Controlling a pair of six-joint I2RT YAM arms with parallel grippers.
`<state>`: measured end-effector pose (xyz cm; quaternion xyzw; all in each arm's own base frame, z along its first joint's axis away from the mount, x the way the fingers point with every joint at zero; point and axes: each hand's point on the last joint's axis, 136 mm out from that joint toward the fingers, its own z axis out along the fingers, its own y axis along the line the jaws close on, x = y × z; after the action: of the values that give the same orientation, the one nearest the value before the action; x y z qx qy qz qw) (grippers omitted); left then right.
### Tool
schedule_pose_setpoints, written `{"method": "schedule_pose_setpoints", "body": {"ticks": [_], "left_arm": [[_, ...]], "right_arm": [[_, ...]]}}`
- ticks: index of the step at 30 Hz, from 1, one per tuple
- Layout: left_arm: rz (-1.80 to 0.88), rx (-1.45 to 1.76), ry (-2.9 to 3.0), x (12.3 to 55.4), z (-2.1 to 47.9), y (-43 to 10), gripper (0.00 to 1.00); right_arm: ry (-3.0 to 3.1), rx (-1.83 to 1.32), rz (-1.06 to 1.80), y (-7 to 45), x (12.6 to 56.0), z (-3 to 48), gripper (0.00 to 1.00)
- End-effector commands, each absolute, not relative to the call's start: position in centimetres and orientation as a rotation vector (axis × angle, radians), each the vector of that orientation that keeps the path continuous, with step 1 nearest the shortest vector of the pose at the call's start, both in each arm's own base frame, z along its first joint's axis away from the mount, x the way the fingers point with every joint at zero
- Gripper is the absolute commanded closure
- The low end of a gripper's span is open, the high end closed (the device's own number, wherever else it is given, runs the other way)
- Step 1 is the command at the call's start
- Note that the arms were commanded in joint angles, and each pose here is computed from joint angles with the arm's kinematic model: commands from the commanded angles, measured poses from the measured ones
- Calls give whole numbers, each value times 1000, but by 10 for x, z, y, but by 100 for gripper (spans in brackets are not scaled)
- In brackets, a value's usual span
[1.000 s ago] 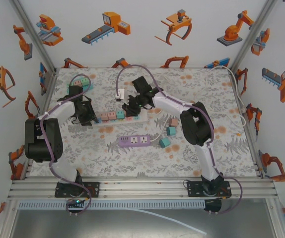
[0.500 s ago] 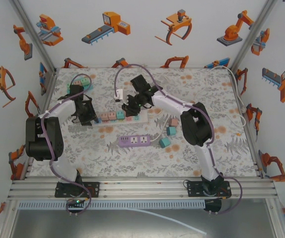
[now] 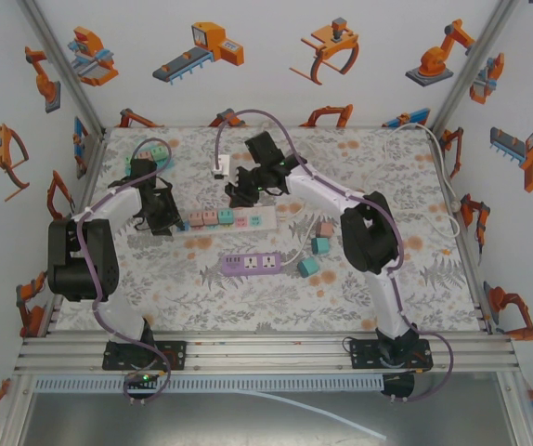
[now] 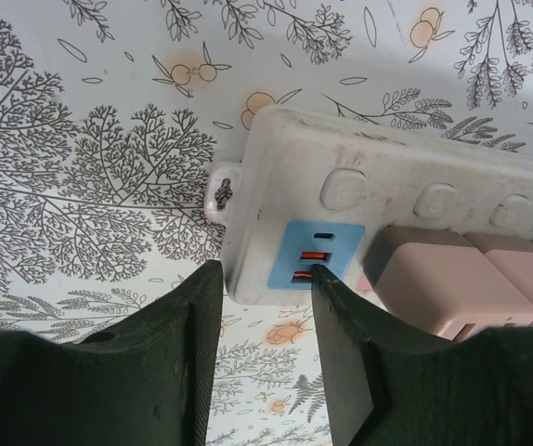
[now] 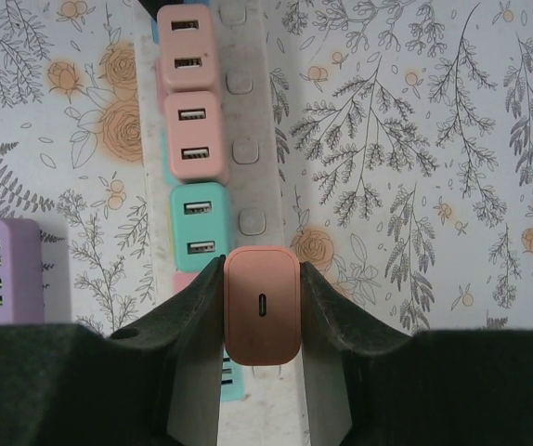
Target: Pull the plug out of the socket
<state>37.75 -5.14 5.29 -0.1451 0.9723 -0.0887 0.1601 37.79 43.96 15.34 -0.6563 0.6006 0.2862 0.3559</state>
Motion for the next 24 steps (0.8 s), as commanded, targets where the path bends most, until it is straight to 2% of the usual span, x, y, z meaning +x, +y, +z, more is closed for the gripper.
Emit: {"method": "schedule_pose_setpoints", "body": {"ticks": [1,6,14,21,24], "left_arm": [[-172,-420,2934,342,35,-46,55],[-274,-363,2782,370,87,-52,52],[-470,-195,2534,386,184,-85,50],[-720,186,2211,388,271,-160,48],[-806,381,2108,377,291,-195,48]], "right_arm": [[1519,-1582,753,441,379,214,81],[1795,-1212,792,419,408,252,81],[2081,-609,865,344,444,286,83],[2133,-218,860,270,466,296,81],[2126,-66,862,237,473,292,82]]}}
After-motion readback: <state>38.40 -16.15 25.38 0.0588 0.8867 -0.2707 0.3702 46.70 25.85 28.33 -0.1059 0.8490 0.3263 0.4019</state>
